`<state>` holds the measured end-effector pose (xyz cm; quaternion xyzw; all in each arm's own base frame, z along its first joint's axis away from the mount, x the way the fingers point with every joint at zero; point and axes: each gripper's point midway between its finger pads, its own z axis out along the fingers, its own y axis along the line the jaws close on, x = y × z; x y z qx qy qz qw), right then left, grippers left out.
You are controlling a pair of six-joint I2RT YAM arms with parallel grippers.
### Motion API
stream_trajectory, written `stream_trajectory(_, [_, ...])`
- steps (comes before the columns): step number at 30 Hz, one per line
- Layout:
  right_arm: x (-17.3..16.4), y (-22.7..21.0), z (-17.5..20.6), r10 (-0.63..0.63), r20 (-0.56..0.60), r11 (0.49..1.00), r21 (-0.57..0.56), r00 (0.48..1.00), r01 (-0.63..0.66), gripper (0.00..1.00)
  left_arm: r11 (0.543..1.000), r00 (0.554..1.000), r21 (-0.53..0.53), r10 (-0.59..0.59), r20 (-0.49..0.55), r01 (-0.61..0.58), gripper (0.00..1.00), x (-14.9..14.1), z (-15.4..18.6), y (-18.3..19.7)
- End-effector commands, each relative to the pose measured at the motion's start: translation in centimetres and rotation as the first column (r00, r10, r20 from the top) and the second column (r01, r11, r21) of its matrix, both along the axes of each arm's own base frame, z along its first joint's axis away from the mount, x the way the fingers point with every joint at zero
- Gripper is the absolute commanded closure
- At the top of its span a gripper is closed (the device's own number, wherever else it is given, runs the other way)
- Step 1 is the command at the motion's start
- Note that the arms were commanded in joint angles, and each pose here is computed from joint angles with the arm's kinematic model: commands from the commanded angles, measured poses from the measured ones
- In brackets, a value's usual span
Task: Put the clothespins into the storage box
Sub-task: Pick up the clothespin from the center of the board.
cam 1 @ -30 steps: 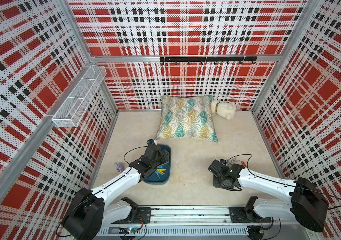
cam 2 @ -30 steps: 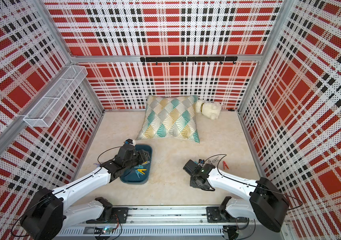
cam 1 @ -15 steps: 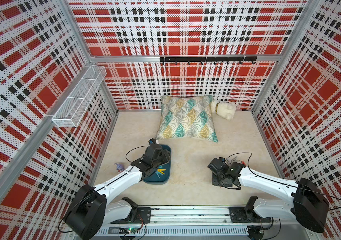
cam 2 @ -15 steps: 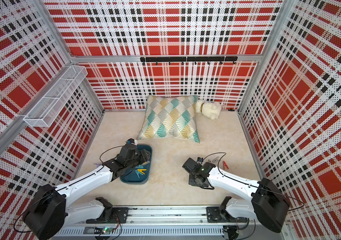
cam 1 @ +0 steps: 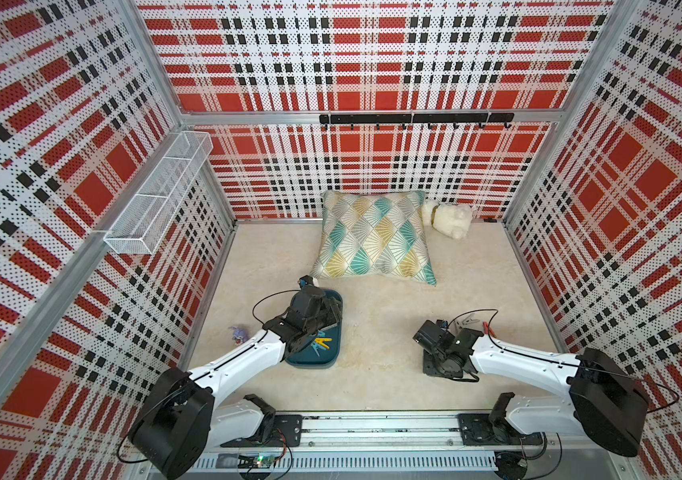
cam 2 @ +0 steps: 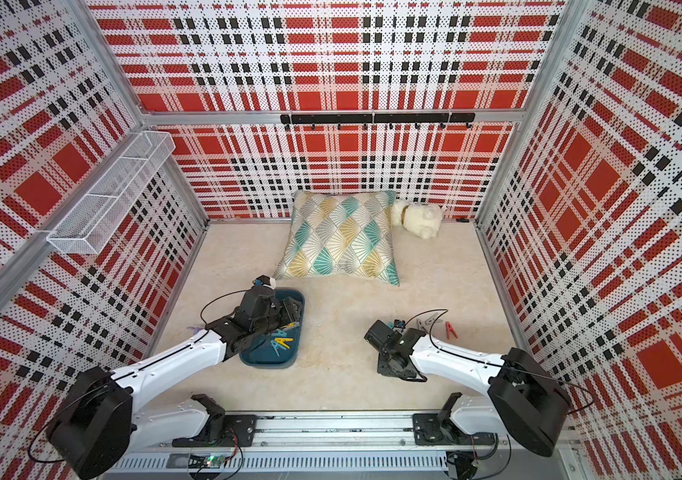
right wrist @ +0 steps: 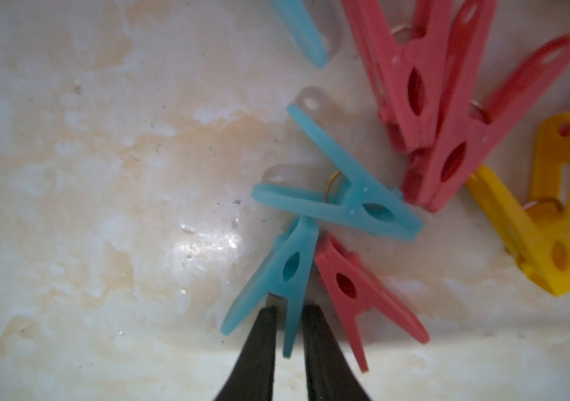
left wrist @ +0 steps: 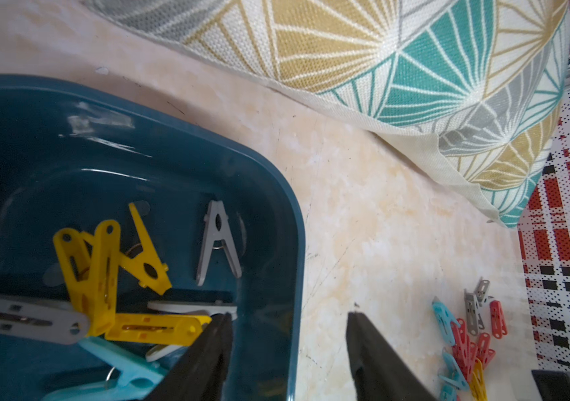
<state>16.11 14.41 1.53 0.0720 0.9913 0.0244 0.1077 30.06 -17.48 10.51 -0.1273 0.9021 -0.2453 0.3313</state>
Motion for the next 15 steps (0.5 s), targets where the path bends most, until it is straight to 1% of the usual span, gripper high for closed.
stream_trajectory(1, [0.2, 0.0, -0.3, 0.004, 0.004, 1.000, -0.006, 1.000, -0.004, 0.84, 1.000, 0.999, -0.017, 0.002, 0.035, -0.001, 0.41, 0.8, 1.4, -0.7])
stream_trajectory(7, [0.0, 1.1, 1.0, 0.053, 0.009, 0.998, 0.045, 0.999, -0.053, 0.96, 0.999, 0.999, -0.039, -0.007, 0.045, 0.009, 0.41, 1.0, 2.3, -1.2])
stream_trajectory(11, [0.1, 3.0, 2.9, 0.120, 0.038, 0.986, 0.111, 0.992, -0.124, 1.00, 0.996, 0.998, -0.082, -0.026, 0.054, 0.031, 0.39, 1.0, 3.1, -2.0])
stream_trajectory(15, [0.9, 5.4, 4.9, 0.188, 0.085, 0.960, 0.196, 0.978, -0.201, 1.00, 0.986, 0.996, -0.145, -0.074, 0.048, 0.081, 0.37, 0.7, 3.5, -3.4])
